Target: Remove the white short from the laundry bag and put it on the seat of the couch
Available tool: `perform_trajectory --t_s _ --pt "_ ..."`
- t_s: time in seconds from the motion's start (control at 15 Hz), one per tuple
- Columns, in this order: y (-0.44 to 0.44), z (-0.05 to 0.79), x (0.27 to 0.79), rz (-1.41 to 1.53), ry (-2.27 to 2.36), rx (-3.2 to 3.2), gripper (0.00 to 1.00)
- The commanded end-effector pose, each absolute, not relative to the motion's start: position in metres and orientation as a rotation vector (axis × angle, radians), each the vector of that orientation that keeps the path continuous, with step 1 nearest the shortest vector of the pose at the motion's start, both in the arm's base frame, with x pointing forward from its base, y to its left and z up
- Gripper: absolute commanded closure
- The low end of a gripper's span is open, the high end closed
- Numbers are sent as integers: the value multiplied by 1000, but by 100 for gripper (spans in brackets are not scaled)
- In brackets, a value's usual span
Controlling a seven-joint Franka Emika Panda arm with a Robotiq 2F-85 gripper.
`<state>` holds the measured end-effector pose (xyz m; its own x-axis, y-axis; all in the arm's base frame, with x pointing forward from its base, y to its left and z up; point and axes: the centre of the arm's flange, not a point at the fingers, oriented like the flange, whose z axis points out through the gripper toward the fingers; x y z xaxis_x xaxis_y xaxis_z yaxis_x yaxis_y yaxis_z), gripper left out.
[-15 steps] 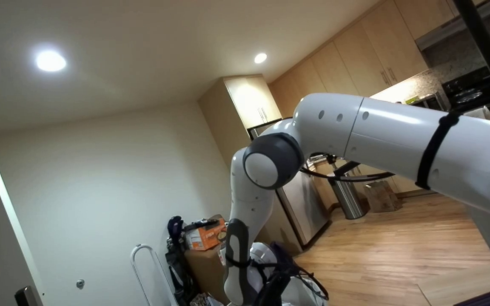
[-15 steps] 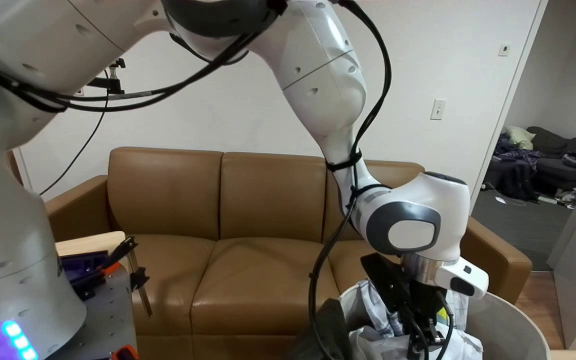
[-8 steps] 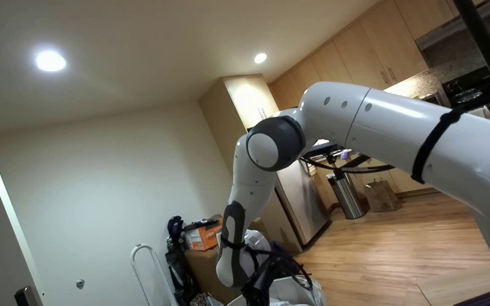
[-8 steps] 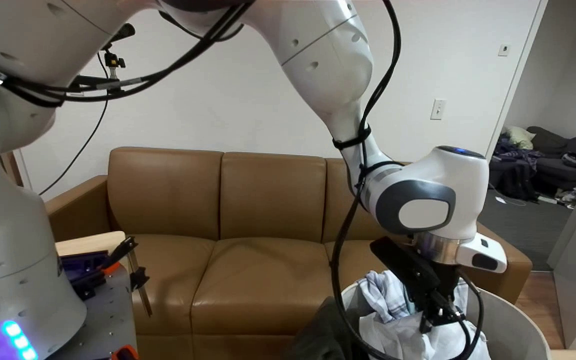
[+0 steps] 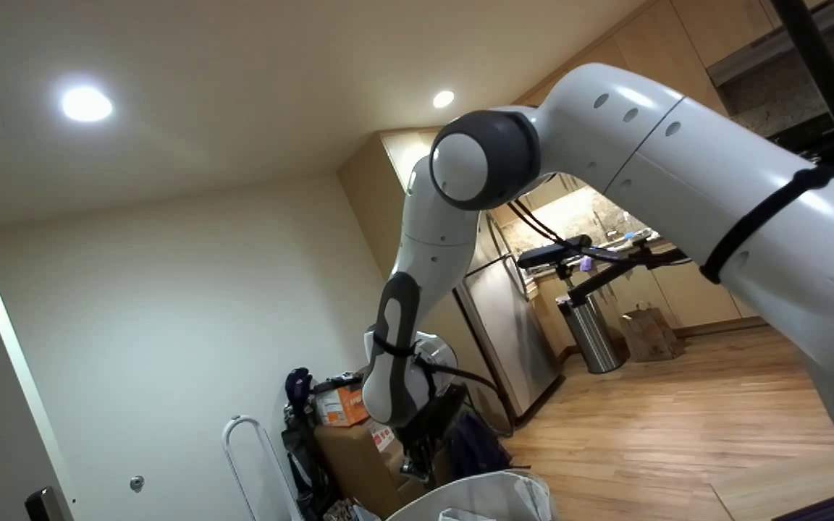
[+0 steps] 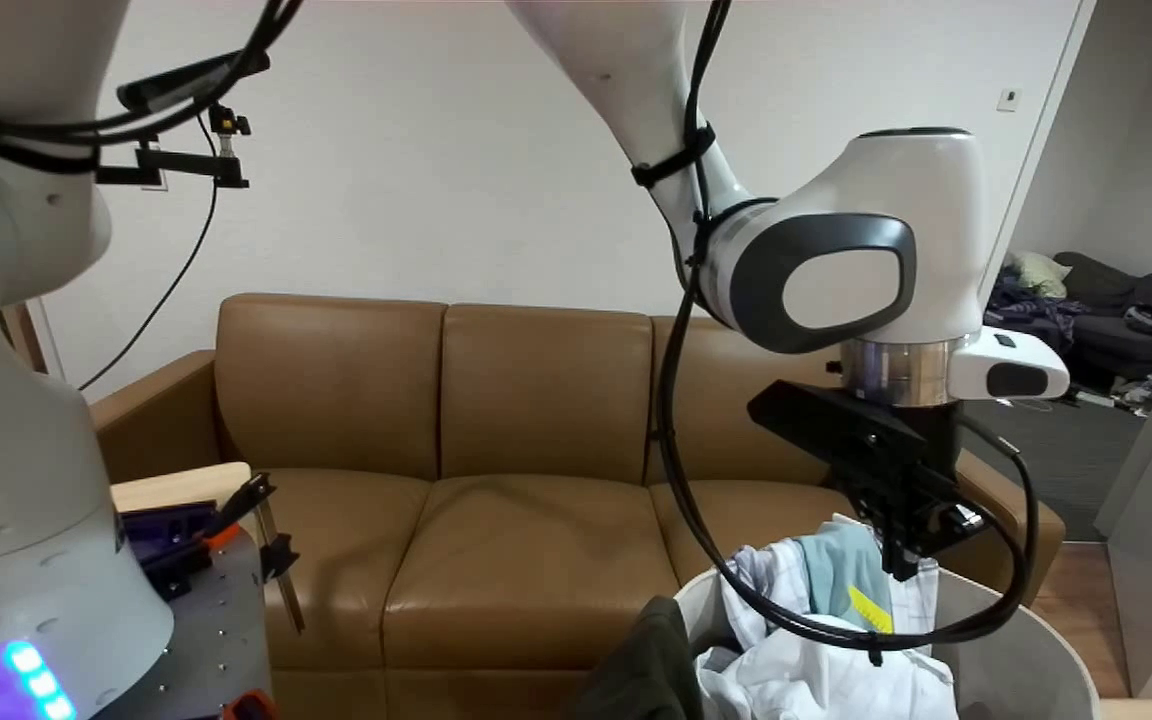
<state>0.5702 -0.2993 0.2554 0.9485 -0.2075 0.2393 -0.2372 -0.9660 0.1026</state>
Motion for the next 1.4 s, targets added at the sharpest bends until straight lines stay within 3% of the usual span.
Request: perform_trajectory --t_s 0.0,0.07,0.13,0.2,0.27,0.8,1.33 --pt "-299 254 569 342 -339 2972 92" --pt "-298 252 568 341 -339 2972 67" --pt "-298 251 568 339 -338 2973 66" --pt "-297 251 568 338 -338 2974 85" --pt "-297 251 568 337 -338 2974 54" --pt "-296 223 627 308 -261 2988 3" --pt "-301 207 651 9 -258 3066 0"
